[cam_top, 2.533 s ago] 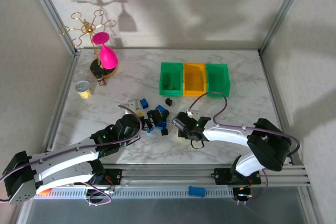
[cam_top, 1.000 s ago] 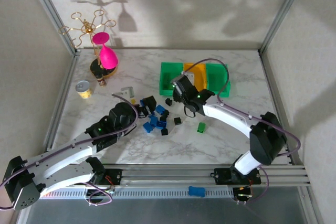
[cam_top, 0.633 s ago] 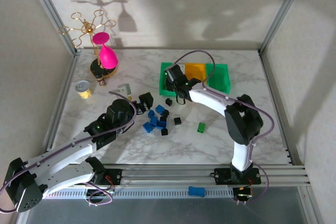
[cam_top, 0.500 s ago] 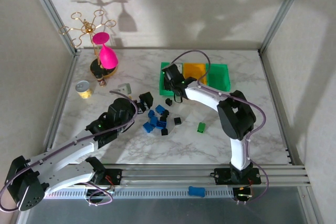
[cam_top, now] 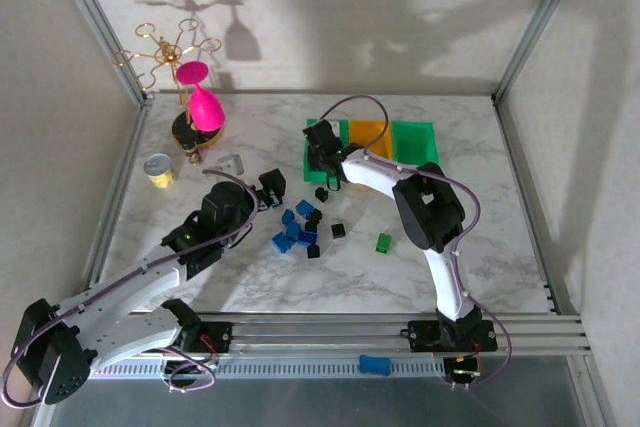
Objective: Sort the legos into containers by color
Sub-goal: Place the lego in the container.
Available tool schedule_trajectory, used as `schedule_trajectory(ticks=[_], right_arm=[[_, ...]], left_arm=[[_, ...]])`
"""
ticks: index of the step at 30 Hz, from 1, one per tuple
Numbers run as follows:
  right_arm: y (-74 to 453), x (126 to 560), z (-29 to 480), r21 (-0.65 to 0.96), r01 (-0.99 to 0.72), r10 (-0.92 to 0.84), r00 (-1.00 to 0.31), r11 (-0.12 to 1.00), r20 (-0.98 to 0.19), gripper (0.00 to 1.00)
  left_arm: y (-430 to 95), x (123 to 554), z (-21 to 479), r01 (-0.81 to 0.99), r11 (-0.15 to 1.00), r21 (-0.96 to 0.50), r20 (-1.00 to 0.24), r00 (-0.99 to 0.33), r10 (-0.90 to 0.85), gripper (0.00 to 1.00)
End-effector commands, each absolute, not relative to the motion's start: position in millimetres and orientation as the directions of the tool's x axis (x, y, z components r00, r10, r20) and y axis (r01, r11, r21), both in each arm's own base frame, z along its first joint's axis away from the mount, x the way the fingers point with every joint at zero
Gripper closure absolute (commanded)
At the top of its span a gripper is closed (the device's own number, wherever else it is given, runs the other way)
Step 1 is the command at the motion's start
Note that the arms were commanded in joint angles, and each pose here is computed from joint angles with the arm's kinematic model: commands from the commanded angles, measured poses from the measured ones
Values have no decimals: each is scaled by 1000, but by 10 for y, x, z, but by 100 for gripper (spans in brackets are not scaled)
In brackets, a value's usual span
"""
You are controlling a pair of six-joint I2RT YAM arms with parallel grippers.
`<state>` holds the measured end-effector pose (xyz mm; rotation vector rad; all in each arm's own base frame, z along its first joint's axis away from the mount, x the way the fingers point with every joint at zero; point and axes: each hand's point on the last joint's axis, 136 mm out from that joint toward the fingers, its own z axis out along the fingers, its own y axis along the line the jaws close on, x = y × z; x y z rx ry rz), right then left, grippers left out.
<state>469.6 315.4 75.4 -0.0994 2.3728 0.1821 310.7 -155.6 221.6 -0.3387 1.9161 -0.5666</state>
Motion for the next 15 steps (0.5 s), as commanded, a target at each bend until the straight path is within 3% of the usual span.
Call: schedule_trajectory(ticks=[1, 4, 15], right_arm=[[3127, 4797, 847, 103, -121, -12, -707, 987, -707, 56], [3119, 4803, 947, 106, -122, -9, -695, 987, -719, 52], [3138, 4633, 1590, 209, -181, 45, -644, 961, -764, 51]], left_arm=[[-1559, 3124, 2215, 29, 836, -548, -773, -400, -493, 0], [-1563, 3133, 2229, 32, 833, -553, -770, -401, -496, 0], [-1630, 3116, 2361, 73, 810, -582, -760, -404, -509, 0]])
